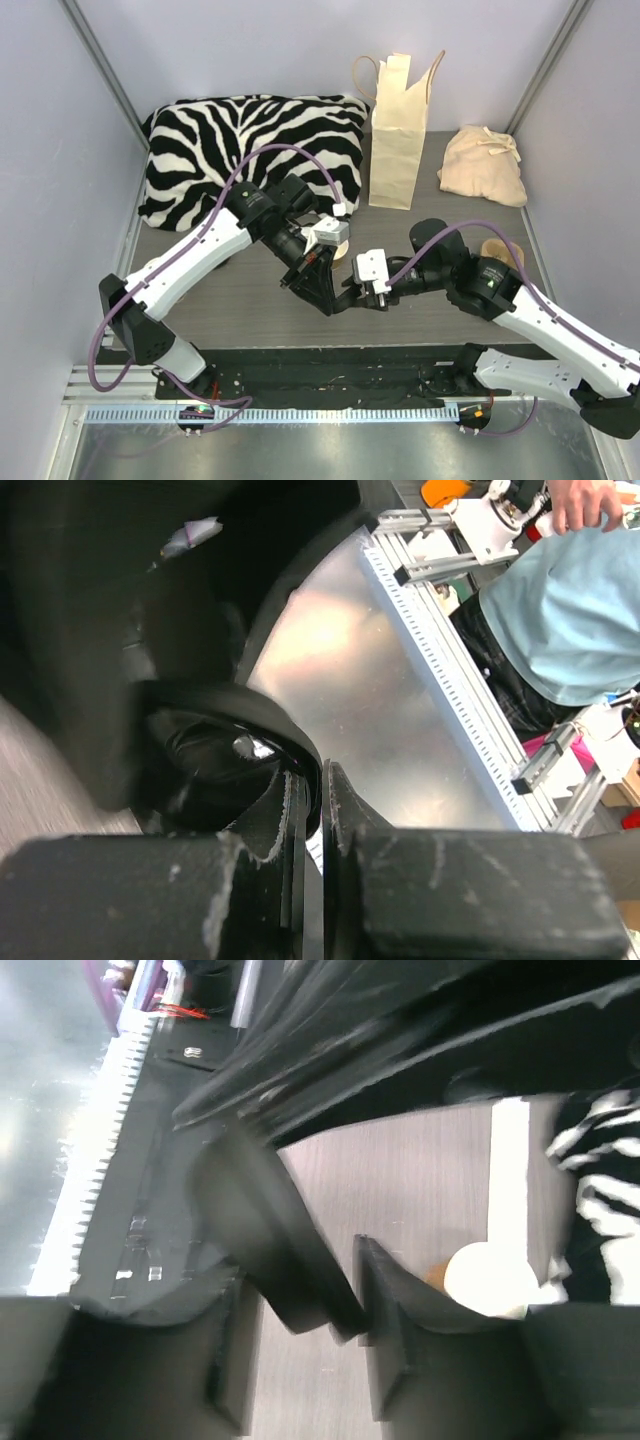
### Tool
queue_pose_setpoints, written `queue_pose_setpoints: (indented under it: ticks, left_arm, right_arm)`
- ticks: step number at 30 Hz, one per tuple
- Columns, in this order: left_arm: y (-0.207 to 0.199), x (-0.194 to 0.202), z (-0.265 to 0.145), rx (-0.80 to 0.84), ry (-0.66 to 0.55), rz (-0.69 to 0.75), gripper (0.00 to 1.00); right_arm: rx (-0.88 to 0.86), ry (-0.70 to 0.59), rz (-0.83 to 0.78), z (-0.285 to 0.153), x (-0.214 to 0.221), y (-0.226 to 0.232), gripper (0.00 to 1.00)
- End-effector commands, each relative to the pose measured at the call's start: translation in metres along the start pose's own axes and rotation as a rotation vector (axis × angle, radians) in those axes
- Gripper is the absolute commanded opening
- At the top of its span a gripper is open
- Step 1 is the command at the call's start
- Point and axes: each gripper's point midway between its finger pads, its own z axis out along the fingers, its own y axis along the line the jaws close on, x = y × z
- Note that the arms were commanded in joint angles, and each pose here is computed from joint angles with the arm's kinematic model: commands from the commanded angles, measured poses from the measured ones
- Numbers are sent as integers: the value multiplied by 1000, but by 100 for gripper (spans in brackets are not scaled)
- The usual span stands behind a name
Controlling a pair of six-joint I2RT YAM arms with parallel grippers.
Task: Pack the takeout coffee
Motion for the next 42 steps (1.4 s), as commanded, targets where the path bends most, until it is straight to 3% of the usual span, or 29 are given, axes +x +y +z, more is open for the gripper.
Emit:
queue_pose_setpoints:
  ticks: [1, 2, 4, 5, 9, 13, 14, 15, 16, 17, 18, 20, 23, 24, 26, 30, 35, 42]
  left_arm:
    - [-49, 5, -13, 47, -3, -204, 5]
    - [-48, 2, -15, 42, -17, -205, 11]
    - [-41, -7, -25, 26, -75, -238, 21]
    - [-38, -11, -30, 17, -99, -252, 34]
    - [-7, -35, -84, -137, -253, -282, 43]
    - [2, -52, -134, -360, -304, -210, 49]
    - [36, -56, -162, -587, -255, -96, 45]
    - [46, -49, -170, -686, -298, -223, 43]
    - [54, -50, -181, -808, -304, -161, 43]
    - [43, -74, -200, -985, -338, 39, 50]
    - [58, -60, -213, -1127, -323, 22, 56]
    - [56, -58, -213, -1171, -307, 39, 62]
    - [54, -48, -187, -1131, -209, 76, 59]
    - [61, -36, -186, -1185, -153, 87, 57]
    - [63, -31, -163, -1160, -70, 218, 57]
    - [74, -25, -157, -1153, -43, 215, 47]
    - [78, -29, -122, -1107, 42, 438, 41]
    - [92, -31, -100, -1098, 89, 540, 32]
  right_arm:
    - [39, -75, 37, -2, -19, -2, 32]
    - [47, -65, 58, -1, -16, -3, 20]
    - [57, -56, 94, 0, -13, -4, 10]
    - [76, -57, 141, 0, -14, -7, 1]
    - [133, -53, 322, 5, -15, -15, 1]
    - [217, -103, 567, 2, -15, -32, 1]
    - [233, -109, 620, 4, -12, -37, 1]
    - [289, -127, 763, -2, -5, -52, 1]
    - [282, -137, 837, -1, 1, -55, 1]
    - [288, -174, 908, -1, 3, -67, 1]
    - [288, -192, 977, -2, 7, -73, 1]
    - [266, -227, 1130, -5, 16, -81, 1]
    - [219, -232, 1204, 1, 24, -81, 1]
    - [205, -216, 1240, 7, 34, -77, 1]
    - [154, -242, 1282, 12, 34, -74, 1]
    - [108, -271, 1289, 17, 36, -73, 1]
    - [76, -252, 1282, 20, 41, -65, 1]
    - [48, -216, 1253, 22, 46, -55, 1]
